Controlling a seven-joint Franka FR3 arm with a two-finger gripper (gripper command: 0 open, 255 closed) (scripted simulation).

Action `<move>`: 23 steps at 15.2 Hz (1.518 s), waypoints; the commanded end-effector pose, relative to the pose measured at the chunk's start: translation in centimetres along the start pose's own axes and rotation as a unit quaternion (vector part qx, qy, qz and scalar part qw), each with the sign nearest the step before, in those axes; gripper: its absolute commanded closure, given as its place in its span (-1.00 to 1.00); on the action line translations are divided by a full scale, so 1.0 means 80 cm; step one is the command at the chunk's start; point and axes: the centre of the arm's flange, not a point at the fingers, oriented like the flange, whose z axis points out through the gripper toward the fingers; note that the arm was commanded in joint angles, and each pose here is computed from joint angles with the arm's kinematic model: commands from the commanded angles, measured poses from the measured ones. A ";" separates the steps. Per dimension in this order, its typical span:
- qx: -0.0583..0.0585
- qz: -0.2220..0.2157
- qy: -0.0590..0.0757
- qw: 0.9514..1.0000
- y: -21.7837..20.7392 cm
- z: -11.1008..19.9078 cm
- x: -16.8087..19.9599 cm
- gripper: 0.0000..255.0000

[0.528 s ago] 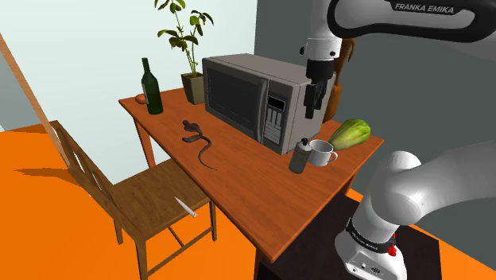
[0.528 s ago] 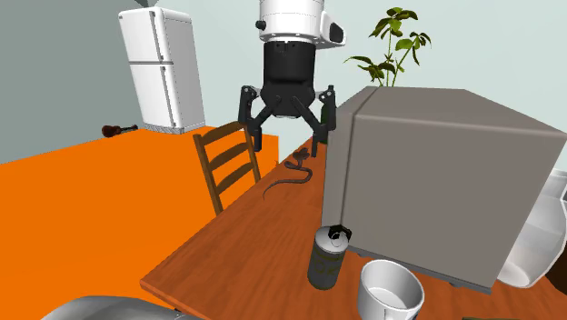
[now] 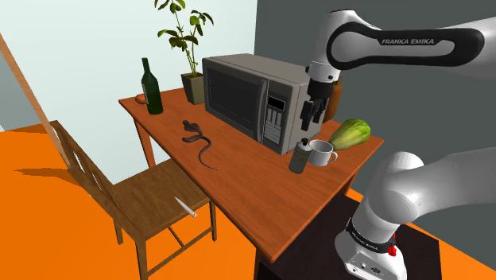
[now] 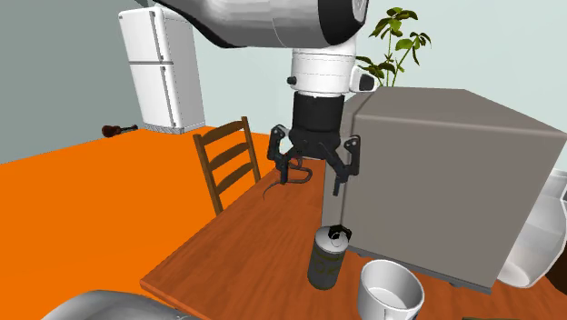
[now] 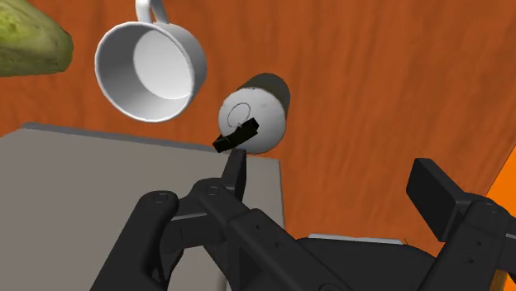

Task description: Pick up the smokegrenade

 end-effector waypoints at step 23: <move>0.020 0.081 0.057 0.995 0.071 0.146 -0.003 1.00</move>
